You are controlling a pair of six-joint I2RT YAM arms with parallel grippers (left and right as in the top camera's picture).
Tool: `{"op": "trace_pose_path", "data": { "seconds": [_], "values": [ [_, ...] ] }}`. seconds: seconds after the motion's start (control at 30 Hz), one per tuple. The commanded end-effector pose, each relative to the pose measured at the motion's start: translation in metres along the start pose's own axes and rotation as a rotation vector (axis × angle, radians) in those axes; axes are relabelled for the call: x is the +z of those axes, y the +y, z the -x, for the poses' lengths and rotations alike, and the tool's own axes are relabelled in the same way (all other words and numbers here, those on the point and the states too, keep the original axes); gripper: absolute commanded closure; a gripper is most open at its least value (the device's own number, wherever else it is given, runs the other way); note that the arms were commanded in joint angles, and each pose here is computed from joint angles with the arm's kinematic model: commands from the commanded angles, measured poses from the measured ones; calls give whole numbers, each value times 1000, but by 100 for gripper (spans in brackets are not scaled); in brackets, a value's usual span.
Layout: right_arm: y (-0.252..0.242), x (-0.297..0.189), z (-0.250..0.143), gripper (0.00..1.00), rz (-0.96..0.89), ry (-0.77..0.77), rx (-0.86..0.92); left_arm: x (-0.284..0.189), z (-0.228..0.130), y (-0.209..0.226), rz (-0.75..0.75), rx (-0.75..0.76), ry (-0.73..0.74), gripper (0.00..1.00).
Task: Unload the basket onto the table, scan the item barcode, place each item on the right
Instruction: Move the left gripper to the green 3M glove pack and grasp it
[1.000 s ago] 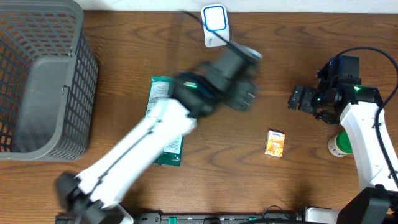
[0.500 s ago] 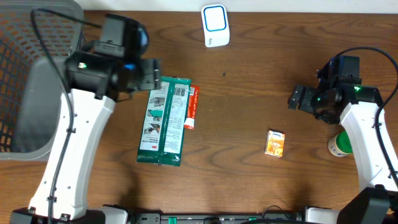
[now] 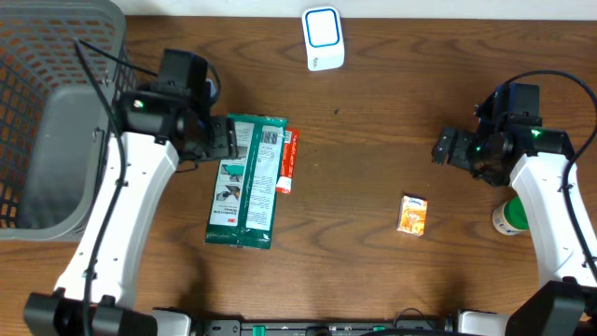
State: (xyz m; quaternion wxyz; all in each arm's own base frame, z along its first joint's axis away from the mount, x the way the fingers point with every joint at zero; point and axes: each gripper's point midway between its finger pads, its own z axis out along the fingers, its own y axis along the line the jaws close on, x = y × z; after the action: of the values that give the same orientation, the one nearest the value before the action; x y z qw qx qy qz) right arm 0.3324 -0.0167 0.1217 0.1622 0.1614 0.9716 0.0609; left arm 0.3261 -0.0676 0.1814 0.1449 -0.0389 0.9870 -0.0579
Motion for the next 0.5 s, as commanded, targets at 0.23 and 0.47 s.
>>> {"op": "trace_pose_path", "data": {
  "seconds": [0.23,0.47],
  "values": [
    [6,-11,8,1,17,-38,-3,54,-8,-21,-53,56,-22,38],
    [6,-11,8,1,17,-38,-3,74,-8,-4,42,61,14,31]
  ]
}}
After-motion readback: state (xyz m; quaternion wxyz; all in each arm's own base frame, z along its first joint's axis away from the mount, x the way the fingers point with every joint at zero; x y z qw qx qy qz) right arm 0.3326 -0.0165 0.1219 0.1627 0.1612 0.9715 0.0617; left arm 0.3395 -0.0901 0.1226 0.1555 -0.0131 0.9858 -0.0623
